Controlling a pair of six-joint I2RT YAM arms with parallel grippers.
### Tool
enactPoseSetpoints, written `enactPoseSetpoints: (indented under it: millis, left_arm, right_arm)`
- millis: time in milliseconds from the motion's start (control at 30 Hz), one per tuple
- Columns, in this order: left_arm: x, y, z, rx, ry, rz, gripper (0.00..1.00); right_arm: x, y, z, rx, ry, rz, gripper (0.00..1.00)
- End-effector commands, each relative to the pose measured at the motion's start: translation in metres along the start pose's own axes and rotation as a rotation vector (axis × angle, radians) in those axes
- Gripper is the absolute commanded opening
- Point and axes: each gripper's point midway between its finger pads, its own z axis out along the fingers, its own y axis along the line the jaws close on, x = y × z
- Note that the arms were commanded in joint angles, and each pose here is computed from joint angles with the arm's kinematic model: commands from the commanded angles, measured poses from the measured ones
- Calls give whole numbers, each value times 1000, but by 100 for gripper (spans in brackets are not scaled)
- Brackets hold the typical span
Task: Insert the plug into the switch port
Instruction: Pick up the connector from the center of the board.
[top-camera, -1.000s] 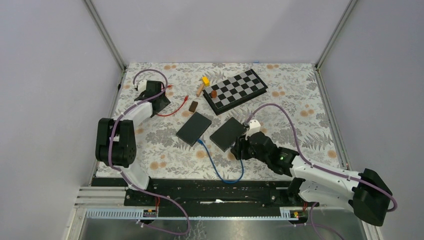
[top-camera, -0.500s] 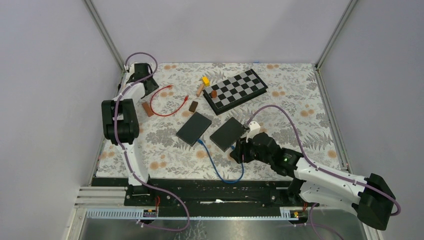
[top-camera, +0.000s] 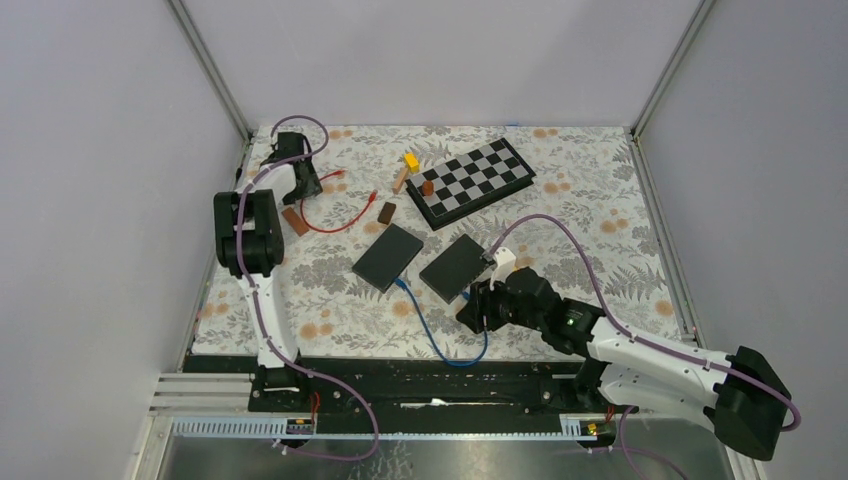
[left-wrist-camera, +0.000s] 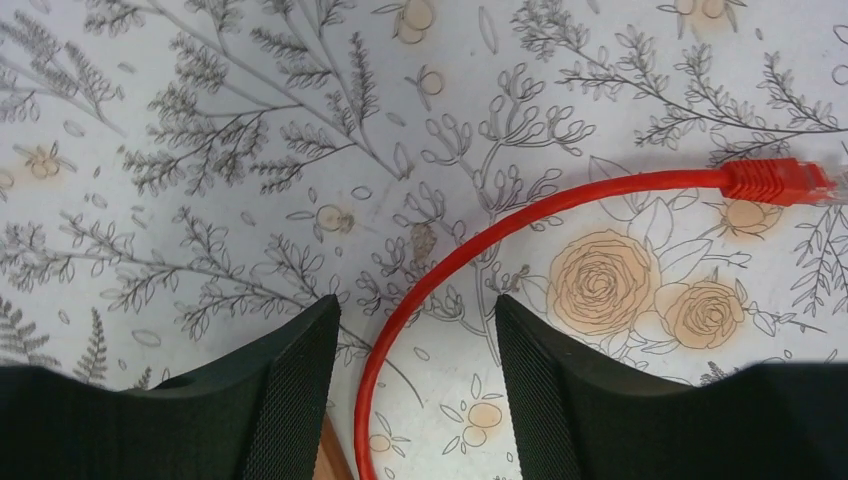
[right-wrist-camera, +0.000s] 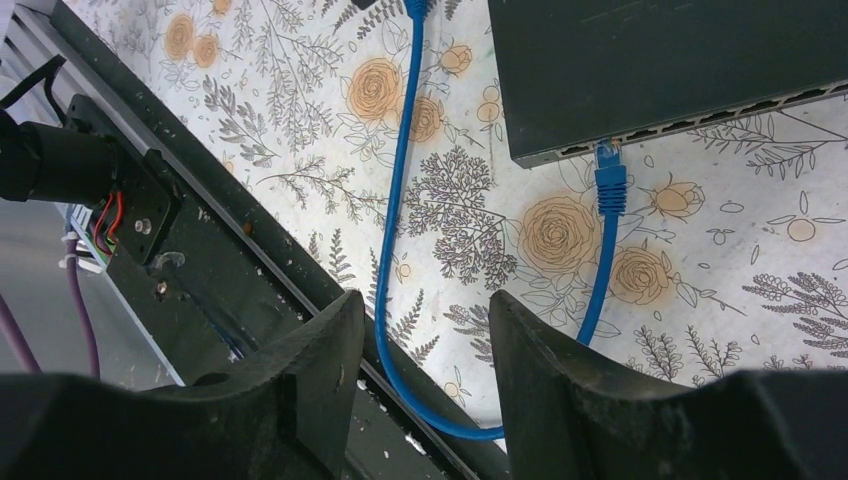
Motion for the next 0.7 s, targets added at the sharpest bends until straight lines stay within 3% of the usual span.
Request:
enactPoseSetpoints:
  millis: [0,100,267,567,667]
  left_arm:
    - [13,7,12,-25,60,72,59]
    - [22,11,17,-39,87,82,57]
    - [43,8,23,-20,157,57,40]
    - [51,-14,4,83,153,11,0]
    - [43,-22,-9,95,117,-3,0]
  right_arm:
    - [-12,10,-6,-49,-53,-10,56]
    - [-13,12,-8,-55,-58,5,56]
    - [-18,13,-14,-52,-84,21,55]
    - [-21,9,-25,-23,-111,51,55]
    - [-23,8,-31,-21,-122,63,55]
